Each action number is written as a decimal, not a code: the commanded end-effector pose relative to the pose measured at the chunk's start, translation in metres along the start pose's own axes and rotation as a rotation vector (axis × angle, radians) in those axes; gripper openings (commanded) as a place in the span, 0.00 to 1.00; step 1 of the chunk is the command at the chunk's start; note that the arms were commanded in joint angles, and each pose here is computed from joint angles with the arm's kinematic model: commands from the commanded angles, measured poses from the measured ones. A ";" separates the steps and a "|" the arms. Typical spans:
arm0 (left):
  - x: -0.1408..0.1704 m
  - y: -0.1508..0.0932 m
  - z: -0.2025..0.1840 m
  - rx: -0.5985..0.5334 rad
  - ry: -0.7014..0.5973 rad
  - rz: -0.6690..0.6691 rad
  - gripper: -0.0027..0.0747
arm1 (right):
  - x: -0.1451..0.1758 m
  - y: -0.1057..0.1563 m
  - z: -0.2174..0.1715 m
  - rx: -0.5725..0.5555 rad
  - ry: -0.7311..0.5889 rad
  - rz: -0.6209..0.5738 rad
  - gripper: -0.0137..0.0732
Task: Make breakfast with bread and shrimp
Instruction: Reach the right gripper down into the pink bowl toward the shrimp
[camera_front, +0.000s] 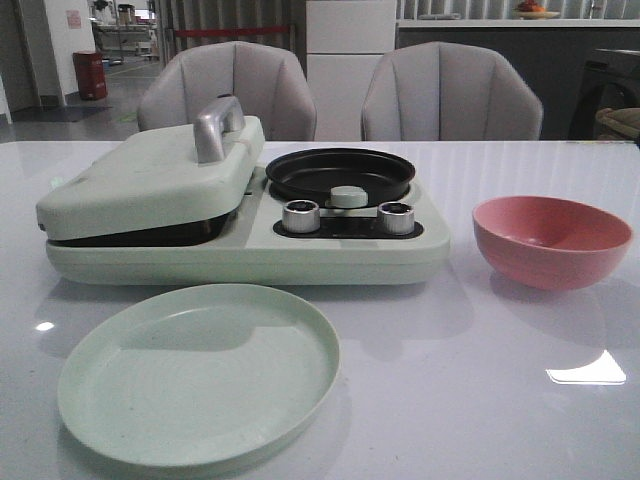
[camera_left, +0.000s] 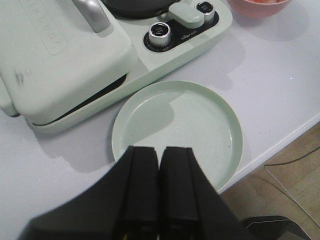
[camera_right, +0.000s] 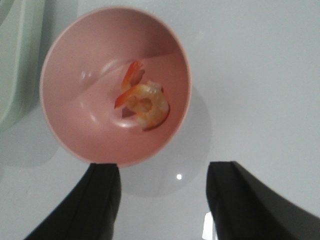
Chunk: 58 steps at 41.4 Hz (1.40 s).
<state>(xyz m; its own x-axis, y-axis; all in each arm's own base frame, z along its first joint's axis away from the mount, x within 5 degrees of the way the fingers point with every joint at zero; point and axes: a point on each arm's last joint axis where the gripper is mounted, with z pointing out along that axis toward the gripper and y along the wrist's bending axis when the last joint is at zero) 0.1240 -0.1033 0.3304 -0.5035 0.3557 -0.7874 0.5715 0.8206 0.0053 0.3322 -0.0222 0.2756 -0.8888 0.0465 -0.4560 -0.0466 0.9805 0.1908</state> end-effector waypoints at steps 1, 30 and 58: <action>-0.014 -0.002 -0.007 0.018 -0.103 0.000 0.16 | -0.026 -0.001 -0.008 0.005 -0.115 -0.017 0.71; -0.014 -0.002 -0.007 0.018 -0.103 0.000 0.16 | -0.053 -0.014 0.086 0.000 -0.023 -0.025 0.69; -0.014 -0.002 -0.007 0.018 -0.103 0.000 0.16 | -0.054 -0.015 0.087 0.003 -0.029 -0.025 0.23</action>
<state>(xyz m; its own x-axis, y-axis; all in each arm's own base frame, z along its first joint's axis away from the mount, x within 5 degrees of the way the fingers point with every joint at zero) 0.1240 -0.1033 0.3304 -0.5035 0.3557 -0.7874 0.5715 0.8206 0.0053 0.4191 -0.0223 0.1844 -0.9245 0.0213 -0.3806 -0.0538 0.9812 0.1855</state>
